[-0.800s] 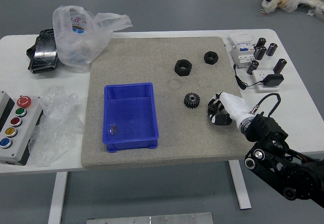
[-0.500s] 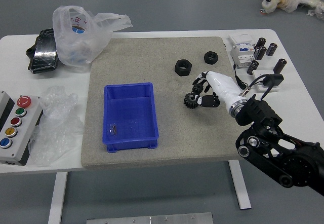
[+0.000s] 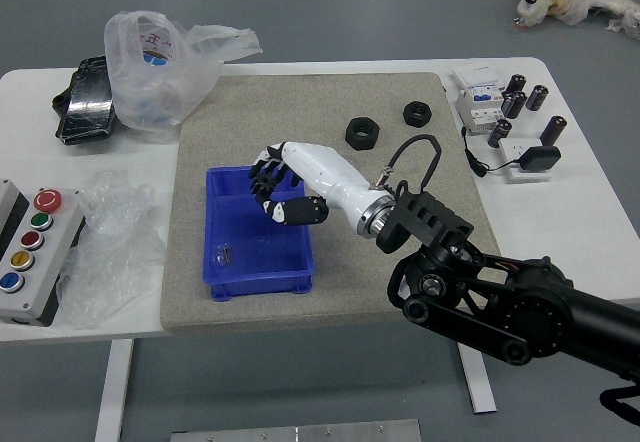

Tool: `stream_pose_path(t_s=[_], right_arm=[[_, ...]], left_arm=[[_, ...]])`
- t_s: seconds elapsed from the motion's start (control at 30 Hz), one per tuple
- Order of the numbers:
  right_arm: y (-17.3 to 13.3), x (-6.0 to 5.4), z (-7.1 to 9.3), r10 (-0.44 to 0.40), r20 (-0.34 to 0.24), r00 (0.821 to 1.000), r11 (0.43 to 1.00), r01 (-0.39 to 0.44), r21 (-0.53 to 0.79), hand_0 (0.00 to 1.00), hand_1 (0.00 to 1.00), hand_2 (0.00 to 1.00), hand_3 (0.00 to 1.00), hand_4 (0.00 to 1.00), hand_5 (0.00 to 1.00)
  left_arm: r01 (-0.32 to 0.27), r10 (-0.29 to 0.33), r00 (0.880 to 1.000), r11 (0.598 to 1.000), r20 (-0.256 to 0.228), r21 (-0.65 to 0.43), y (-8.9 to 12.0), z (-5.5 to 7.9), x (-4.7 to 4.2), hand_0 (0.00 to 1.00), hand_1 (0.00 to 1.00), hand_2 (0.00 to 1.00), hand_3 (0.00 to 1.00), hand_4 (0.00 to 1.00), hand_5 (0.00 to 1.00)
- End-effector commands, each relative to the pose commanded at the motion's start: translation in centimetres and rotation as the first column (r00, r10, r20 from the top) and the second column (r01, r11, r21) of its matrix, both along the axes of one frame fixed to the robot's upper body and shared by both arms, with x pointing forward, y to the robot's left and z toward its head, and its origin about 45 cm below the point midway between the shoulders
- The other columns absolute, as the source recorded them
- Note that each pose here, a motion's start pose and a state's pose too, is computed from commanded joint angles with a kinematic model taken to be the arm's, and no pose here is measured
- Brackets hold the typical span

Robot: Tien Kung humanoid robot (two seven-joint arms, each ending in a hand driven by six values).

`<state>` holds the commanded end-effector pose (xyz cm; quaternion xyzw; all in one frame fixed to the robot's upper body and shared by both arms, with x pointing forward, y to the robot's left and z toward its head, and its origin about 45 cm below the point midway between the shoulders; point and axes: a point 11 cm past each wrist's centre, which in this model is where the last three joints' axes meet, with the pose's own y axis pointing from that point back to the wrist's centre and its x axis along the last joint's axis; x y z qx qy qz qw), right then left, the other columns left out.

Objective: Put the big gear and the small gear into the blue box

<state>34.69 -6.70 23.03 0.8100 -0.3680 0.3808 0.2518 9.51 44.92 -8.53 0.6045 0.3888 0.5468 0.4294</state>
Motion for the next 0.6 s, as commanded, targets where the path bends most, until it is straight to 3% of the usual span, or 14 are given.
stream_pose_path(t_s=[0.17, 0.2, 0.37, 0.4, 0.57, 0.6], right_arm=[[0.5, 0.15, -0.31, 0.021, -0.001, 1.0, 0.999, -0.021, -0.041, 0.578, 0.643, 0.612, 0.54, 0.45, 0.002], [0.5, 0.22, -0.4, 0.025, 0.003, 1.0, 0.998, -0.024, -0.059, 0.651, 0.712, 0.669, 0.617, 0.423, 0.002], [0.38, 0.51, -0.79, 0.041, 0.027, 0.999, 0.988, -0.037, -0.151, 0.651, 0.712, 0.669, 0.617, 0.423, 0.002], [0.35, 0.58, -0.82, 0.045, 0.034, 0.998, 0.985, -0.039, -0.17, 0.707, 0.757, 0.719, 0.673, 0.454, 0.13], [0.31, 0.88, -0.69, 0.061, 0.063, 0.996, 0.972, -0.045, -0.229, 0.707, 0.757, 0.719, 0.673, 0.454, 0.13], [0.32, 0.94, -0.66, 0.063, 0.068, 0.996, 0.97, -0.045, -0.238, 0.723, 0.776, 0.765, 0.69, 0.521, 0.143]], left_arm=[[0.001, -0.001, 1.0, 1.0, 0.001, 0.0, -0.01, 0.02, 0.1, 0.72, 0.669, 0.666, 0.754, 0.74, 0.459], [0.001, -0.001, 1.0, 1.0, 0.0, 0.0, 0.0, 0.02, 0.08, 0.719, 0.668, 0.666, 0.754, 0.74, 0.458], [0.0, 0.0, 1.0, 1.0, 0.0, 0.0, 0.01, 0.02, 0.08, 0.719, 0.668, 0.666, 0.754, 0.74, 0.458], [0.0, 0.0, 1.0, 1.0, 0.001, 0.0, -0.01, 0.02, 0.09, 0.719, 0.668, 0.666, 0.754, 0.74, 0.458], [0.001, -0.001, 1.0, 1.0, 0.001, -0.001, -0.08, 0.01, 0.15, 0.719, 0.668, 0.666, 0.754, 0.74, 0.458], [0.001, -0.001, 1.0, 1.0, 0.001, -0.001, -0.08, 0.02, 0.17, 0.719, 0.668, 0.666, 0.754, 0.74, 0.458]])
